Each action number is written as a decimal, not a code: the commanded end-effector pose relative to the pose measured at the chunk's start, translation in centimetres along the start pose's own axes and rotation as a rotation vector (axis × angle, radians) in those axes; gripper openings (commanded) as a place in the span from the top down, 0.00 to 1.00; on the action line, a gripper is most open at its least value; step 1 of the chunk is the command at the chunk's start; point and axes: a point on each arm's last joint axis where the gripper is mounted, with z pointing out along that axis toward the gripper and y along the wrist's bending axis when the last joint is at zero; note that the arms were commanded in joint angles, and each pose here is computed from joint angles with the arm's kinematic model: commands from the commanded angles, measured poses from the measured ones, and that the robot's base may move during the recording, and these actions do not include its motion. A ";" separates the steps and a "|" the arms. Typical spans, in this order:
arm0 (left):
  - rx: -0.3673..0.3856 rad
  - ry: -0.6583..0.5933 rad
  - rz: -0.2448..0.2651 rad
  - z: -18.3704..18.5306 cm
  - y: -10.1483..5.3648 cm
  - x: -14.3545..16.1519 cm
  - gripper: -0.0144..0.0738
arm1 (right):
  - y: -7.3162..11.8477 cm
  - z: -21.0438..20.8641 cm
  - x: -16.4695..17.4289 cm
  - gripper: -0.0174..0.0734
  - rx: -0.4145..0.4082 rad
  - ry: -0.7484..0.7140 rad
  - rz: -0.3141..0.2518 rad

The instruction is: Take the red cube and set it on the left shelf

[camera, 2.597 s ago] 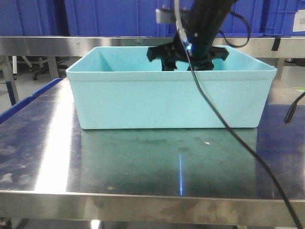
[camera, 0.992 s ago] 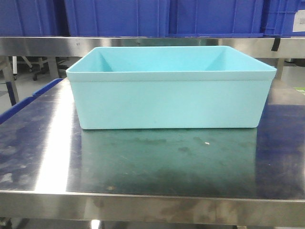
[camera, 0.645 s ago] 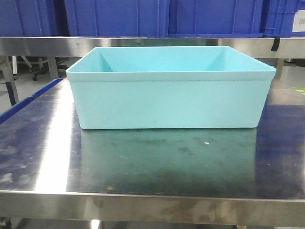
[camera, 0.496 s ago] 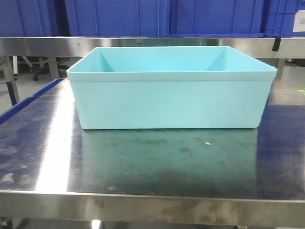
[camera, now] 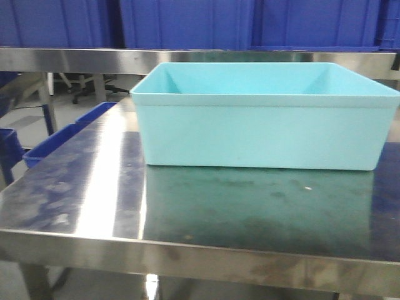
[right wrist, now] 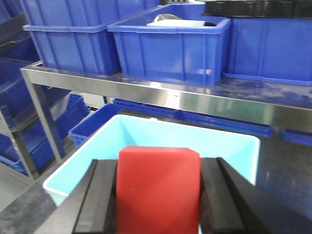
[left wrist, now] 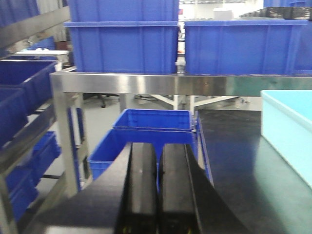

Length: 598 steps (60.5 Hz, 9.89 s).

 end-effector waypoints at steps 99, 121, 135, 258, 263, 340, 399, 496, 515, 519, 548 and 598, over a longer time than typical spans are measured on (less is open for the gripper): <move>0.002 -0.073 0.000 -0.1 0.0 0.0 0.72 | 0.1 -0.3 -1.8 0.78 -0.002 -0.126 -0.010; 0.002 -0.073 0.000 -0.1 0.0 0.0 0.72 | 0.1 -0.3 -1.8 0.78 -0.002 -0.126 -0.010; 0.002 -0.073 0.000 -0.1 0.0 0.0 0.72 | 0.1 -0.3 -1.8 0.78 -0.002 -0.126 -0.010; 0.004 -0.073 0.000 -0.1 0.0 0.0 0.72 | 0.1 -0.3 -1.8 0.78 -0.002 -0.126 -0.010; 0.004 -0.073 0.000 -0.1 0.0 0.0 0.72 | 0.1 -0.3 -1.8 0.78 -0.002 -0.126 -0.010; 0.004 -0.073 0.000 -0.1 0.0 0.0 0.72 | 0.1 -0.3 -1.8 0.78 -0.002 -0.125 -0.010; 0.004 -0.073 0.000 -0.1 0.0 0.0 0.72 | 0.1 -0.3 -1.8 0.78 -0.002 -0.124 -0.010; 0.004 -0.073 0.000 -0.1 0.0 0.0 0.72 | 0.1 -0.3 -1.8 0.78 -0.002 -0.124 -0.010; 0.004 -0.073 0.000 -0.1 0.0 0.0 0.72 | 0.1 -0.3 -2.0 0.78 -0.003 -0.141 -0.010; 0.004 -0.073 0.000 -0.1 0.0 0.0 0.72 | 0.1 0.1 -1.8 0.78 -0.001 -0.123 -0.010; 0.004 -0.073 0.000 -0.1 0.0 0.0 0.72 | -0.1 14.2 -2.2 0.36 0.030 0.159 -0.019; 0.004 -0.073 0.000 -0.1 0.0 0.0 0.72 | -0.6 5.9 -1.2 0.77 0.034 -0.051 -0.055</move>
